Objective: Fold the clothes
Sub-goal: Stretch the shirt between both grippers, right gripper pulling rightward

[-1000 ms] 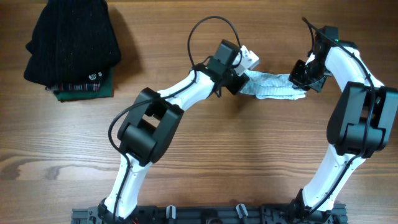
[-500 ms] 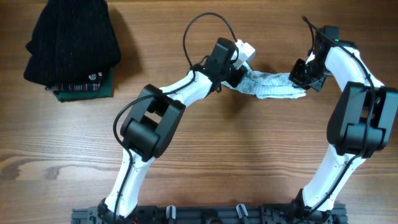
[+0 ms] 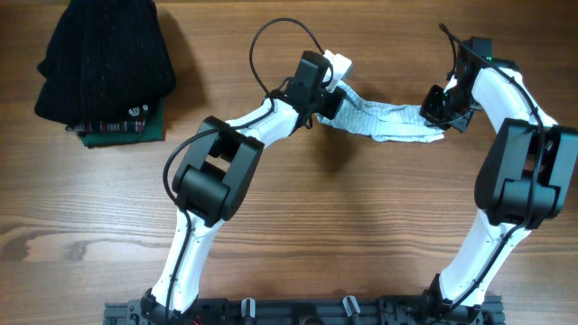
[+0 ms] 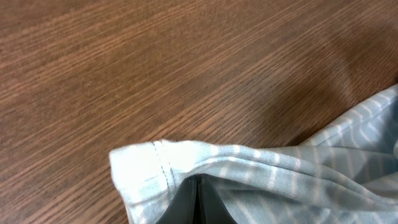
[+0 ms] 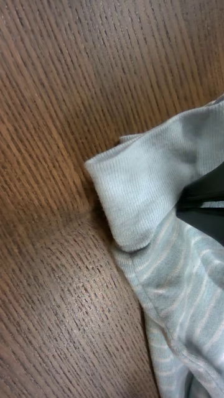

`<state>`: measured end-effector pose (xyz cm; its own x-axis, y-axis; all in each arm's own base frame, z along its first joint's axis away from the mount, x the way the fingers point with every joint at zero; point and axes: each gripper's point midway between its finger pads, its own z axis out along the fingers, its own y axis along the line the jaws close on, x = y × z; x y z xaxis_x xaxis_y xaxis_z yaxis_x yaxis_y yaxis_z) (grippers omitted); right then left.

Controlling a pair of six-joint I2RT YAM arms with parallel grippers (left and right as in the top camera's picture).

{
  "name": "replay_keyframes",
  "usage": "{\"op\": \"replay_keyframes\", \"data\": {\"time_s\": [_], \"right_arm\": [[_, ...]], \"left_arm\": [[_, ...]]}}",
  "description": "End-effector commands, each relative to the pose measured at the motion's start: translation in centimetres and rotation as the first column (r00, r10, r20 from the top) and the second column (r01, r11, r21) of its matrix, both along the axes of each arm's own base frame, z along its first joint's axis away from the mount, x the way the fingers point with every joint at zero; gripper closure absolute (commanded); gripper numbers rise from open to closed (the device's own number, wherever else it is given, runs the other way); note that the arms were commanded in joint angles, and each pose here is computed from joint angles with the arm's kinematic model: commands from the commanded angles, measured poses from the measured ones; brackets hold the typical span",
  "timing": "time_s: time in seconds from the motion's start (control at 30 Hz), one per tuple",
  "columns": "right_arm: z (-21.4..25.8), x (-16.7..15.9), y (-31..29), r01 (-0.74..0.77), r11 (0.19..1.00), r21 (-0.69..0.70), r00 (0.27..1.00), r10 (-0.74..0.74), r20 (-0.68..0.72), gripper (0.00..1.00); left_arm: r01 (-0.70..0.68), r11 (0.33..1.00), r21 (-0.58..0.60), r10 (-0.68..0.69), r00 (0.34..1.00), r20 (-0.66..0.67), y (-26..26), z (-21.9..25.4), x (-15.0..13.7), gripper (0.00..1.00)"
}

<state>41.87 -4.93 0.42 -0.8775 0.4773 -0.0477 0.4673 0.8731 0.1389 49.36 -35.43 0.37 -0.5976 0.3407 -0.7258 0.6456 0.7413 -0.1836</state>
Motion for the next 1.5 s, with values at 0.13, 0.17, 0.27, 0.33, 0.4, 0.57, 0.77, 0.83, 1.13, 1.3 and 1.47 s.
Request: {"op": "replay_keyframes", "data": {"time_s": [0.13,0.17,0.27,0.33,0.4,0.57,0.77,0.83,1.13,1.3,1.47], "right_arm": [[0.6,0.9,0.2,0.001,1.000,0.003,0.998,-0.001,0.055,0.96],[0.7,1.3,0.1,0.002,1.000,0.001,0.997,-0.002,0.071,0.96],[0.9,2.5,-0.1,0.004,1.000,-0.007,0.993,-0.003,0.120,0.96],[1.1,3.4,-0.2,0.004,1.000,-0.013,0.988,-0.002,0.156,0.96],[1.1,4.2,-0.8,0.012,0.999,-0.040,0.982,-0.005,0.188,0.96],[-0.2,4.0,-2.3,0.094,0.990,-0.105,0.984,-0.077,0.159,0.96],[-1.9,2.0,-3.3,0.149,0.979,-0.136,0.988,-0.142,0.066,0.96],[-1.9,1.7,-3.7,0.159,0.978,-0.135,0.987,-0.152,0.058,0.96],[2.9,2.3,-3.5,0.087,0.988,0.125,0.992,-0.098,0.085,0.68],[4.8,2.6,-2.0,-0.010,0.954,0.299,0.988,-0.036,0.149,0.31],[4.5,1.8,-0.9,-0.034,0.936,0.351,0.990,-0.016,0.137,0.22]], "left_arm": [[-0.074,0.985,0.153,0.108,0.967,-0.230,4.8,-6.2,-2.8,0.96],[-0.089,0.984,0.158,0.126,0.960,-0.249,5.3,-6.4,-2.9,0.96],[-0.115,0.980,0.165,0.159,0.946,-0.282,6.3,-6.7,-2.9,0.96],[-0.112,0.981,0.161,0.155,0.945,-0.288,6.3,-6.7,-3.0,0.96],[-0.109,0.981,0.162,0.152,0.946,-0.288,6.2,-6.7,-3.1,0.96],[-0.102,0.981,0.165,0.148,0.945,-0.292,6.0,-6.8,-3.4,0.96],[-0.105,0.978,0.178,0.157,0.938,-0.308,6.4,-7.0,-3.7,0.96],[-0.140,0.973,0.186,0.194,0.928,-0.318,7.0,-7.2,-3.5,0.96],[-0.259,0.950,0.172,0.305,0.886,-0.349,9.7,-5.3,-2.1,0.96],[-0.248,0.954,0.171,0.294,0.889,-0.352,9.2,-5.2,-2.4,0.96],[-0.237,0.957,0.167,0.282,0.895,-0.346,8.6,-5.2,-2.6,0.96]]}}
